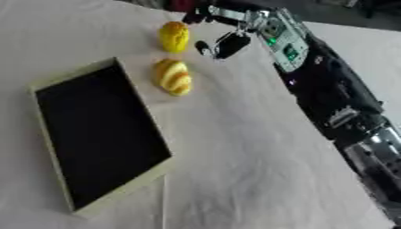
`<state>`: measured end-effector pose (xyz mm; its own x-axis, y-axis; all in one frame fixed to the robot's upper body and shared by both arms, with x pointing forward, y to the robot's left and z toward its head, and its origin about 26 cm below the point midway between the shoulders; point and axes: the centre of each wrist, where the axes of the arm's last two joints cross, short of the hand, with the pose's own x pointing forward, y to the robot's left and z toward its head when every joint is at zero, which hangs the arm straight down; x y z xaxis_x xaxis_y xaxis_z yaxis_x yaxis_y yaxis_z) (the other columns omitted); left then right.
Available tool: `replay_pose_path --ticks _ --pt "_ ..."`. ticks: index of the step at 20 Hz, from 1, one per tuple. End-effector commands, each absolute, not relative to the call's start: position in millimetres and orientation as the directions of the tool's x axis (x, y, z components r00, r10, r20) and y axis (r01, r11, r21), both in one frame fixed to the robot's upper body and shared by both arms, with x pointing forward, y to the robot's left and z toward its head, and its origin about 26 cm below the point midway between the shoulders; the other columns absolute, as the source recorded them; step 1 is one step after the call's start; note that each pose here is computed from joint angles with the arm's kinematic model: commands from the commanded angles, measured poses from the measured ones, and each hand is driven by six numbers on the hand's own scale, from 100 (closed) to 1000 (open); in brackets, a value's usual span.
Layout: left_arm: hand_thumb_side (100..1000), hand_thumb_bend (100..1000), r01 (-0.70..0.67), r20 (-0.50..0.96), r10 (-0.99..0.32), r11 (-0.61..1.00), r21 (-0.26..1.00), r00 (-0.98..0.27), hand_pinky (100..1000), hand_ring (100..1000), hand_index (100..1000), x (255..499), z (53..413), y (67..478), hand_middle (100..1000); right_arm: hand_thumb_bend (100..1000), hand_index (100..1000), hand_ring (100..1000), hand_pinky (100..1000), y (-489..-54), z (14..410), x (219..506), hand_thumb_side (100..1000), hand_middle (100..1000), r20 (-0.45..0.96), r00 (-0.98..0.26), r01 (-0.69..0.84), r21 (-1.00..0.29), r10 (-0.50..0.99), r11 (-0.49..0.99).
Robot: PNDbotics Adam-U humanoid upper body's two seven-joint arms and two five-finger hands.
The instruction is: Pick up objects on the table and place them in the box.
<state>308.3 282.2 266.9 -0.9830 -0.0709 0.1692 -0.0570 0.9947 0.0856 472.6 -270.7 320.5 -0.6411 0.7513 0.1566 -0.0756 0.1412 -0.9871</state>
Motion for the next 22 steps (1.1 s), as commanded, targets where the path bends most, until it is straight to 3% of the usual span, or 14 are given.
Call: replay_pose_path --ticks 1,4,6,9,16,22 --pt "635 100 -0.047 0.141 -0.061 0.994 0.099 -0.988 871 842 906 305.2 275.3 280.7 828 129 895 903 909 -279.8 345.0 464.4 100 844 0.130 -0.629 -0.018 -0.988 0.766 0.153" --pt "636 100 -0.044 0.143 -0.058 0.994 0.099 -0.988 872 841 906 305.3 275.6 280.4 828 186 911 909 910 -280.1 347.6 463.2 100 848 0.122 -0.621 -0.001 -0.988 0.775 0.155" --pt "636 100 -0.042 0.149 -0.057 0.994 0.100 -0.987 872 840 905 305.3 274.7 280.2 828 292 921 909 908 -280.7 350.5 462.0 100 846 0.098 -0.605 0.024 -0.990 0.790 0.142" --pt "636 100 -0.039 0.149 -0.054 0.994 0.101 -0.987 872 840 904 305.4 275.3 279.6 827 342 927 909 907 -282.6 353.2 461.6 100 851 0.071 -0.575 0.071 -0.988 0.815 0.136" --pt "635 100 -0.034 0.146 -0.049 0.994 0.108 -0.988 873 839 904 305.7 276.8 278.3 825 366 930 911 907 -288.4 353.4 463.0 100 863 0.033 -0.534 0.131 -0.984 0.845 0.122" --pt "638 100 -0.032 0.152 -0.048 0.994 0.108 -0.987 875 837 903 306.0 275.5 277.0 824 302 927 910 907 -289.0 355.6 463.1 100 871 0.048 -0.533 0.145 -0.978 0.845 0.147"
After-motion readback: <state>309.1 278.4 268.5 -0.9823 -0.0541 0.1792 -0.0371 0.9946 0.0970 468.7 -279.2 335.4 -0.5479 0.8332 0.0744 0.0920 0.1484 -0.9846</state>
